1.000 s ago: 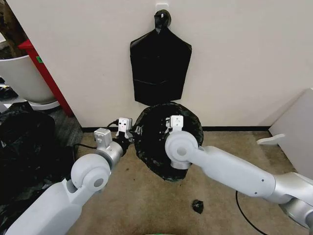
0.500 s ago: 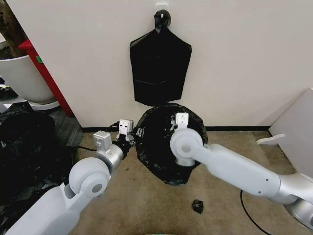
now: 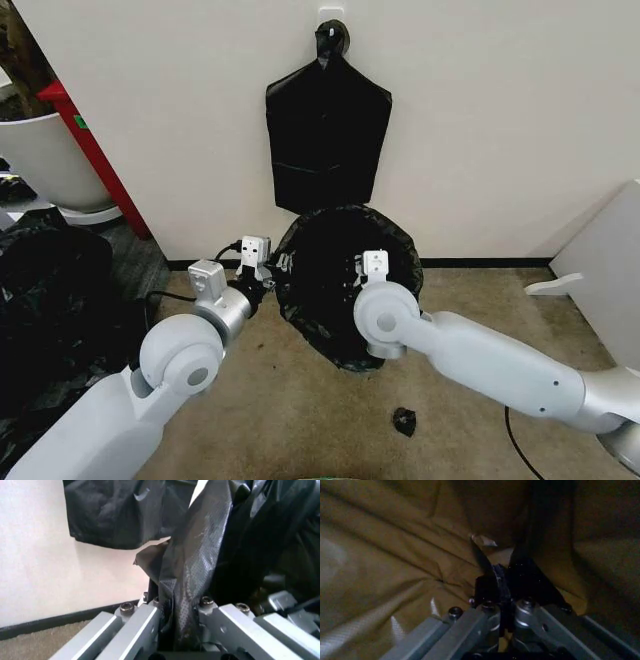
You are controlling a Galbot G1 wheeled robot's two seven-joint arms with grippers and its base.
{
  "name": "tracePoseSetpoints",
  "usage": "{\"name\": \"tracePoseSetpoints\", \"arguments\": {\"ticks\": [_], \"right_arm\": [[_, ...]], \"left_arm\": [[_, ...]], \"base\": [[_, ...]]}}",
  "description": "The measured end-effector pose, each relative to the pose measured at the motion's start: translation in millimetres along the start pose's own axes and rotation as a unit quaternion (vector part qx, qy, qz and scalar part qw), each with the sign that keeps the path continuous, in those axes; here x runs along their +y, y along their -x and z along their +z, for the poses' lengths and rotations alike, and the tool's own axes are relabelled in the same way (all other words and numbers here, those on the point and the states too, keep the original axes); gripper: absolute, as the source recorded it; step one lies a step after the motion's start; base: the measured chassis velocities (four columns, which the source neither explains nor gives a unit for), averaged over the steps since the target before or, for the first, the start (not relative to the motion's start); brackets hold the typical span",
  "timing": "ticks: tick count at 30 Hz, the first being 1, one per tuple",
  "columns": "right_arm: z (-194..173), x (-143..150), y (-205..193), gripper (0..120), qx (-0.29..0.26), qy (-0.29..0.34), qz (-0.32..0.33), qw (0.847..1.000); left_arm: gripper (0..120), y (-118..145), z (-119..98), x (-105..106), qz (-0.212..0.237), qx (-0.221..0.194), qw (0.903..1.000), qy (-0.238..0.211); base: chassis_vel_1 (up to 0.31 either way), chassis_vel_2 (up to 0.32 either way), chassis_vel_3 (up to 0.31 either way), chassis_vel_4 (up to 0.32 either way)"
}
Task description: Place the garbage bag over the trash bin.
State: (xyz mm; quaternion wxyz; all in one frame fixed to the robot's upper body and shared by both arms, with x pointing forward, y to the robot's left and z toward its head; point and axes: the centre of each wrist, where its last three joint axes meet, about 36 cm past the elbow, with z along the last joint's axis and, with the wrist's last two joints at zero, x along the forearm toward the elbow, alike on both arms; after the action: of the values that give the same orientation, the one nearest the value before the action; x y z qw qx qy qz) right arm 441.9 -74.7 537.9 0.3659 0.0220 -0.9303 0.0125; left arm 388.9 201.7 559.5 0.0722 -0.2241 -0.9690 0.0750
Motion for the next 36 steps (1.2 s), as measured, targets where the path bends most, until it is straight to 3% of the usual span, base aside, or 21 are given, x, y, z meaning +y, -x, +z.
{"name": "tracePoseSetpoints", "arguments": {"ticks": [15, 36], "right_arm": [[-17.8, 11.6, -22.8, 0, -0.016, 0.006, -0.032, 0.999], [-29.8, 11.5, 7.9, 0, -0.022, 0.015, -0.003, 1.0]], "left_arm": [[1, -2.9, 6.9, -3.3, 0.004, 0.004, 0.9999, 0.011], [1, -29.9, 10.8, -17.8, 0.04, 0.007, 0.9991, 0.011]], "base": [[0.0, 0.0, 0.0, 0.0], [0.0, 0.0, 0.0, 0.0]]}}
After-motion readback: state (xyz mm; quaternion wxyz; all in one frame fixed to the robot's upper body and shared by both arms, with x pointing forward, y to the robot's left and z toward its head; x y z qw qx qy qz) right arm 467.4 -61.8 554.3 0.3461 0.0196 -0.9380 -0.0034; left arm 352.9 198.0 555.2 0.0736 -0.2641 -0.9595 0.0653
